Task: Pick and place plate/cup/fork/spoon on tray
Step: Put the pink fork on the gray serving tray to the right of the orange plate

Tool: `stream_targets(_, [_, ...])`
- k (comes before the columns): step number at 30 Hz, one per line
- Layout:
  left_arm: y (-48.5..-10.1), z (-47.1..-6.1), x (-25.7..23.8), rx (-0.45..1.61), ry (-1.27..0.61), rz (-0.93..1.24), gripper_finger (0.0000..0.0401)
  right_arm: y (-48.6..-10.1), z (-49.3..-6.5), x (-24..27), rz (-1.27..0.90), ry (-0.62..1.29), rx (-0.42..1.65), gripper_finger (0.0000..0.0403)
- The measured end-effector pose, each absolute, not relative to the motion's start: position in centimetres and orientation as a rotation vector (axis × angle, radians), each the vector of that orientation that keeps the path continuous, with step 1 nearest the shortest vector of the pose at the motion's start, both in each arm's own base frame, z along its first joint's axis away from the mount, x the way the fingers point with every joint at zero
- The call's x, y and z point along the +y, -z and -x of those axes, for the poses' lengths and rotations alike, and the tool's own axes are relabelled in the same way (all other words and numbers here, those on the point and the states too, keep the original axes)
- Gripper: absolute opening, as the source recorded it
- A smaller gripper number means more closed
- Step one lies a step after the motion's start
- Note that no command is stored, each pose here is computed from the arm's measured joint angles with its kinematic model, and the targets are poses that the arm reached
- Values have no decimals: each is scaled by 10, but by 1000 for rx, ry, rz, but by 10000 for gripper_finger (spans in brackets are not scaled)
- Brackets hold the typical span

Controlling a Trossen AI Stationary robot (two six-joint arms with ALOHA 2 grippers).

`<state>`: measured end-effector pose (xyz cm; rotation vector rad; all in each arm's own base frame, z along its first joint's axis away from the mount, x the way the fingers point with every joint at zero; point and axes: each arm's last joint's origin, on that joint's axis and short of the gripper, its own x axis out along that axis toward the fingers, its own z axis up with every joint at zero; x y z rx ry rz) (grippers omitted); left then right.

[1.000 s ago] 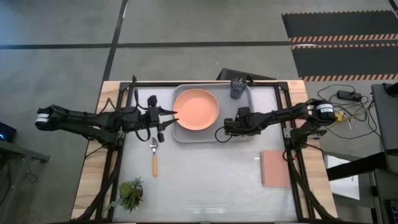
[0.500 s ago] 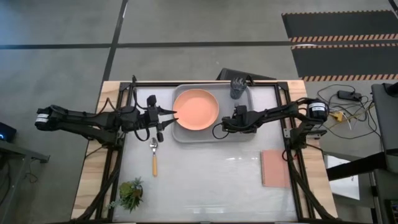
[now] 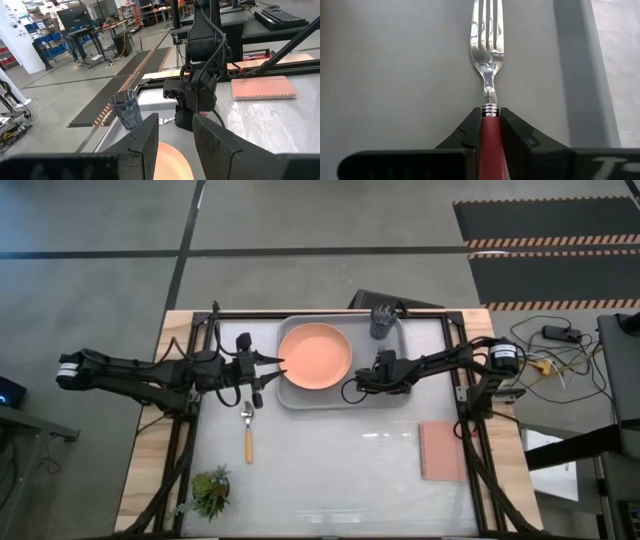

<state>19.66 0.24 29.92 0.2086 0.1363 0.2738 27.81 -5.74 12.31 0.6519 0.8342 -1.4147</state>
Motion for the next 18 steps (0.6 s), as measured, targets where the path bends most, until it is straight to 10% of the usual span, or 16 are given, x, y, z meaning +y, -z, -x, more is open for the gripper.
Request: stream_targets(18, [-299, -197, 2, 137, -274, -209, 105, -122, -277, -59, -625, 1413, 852, 123])
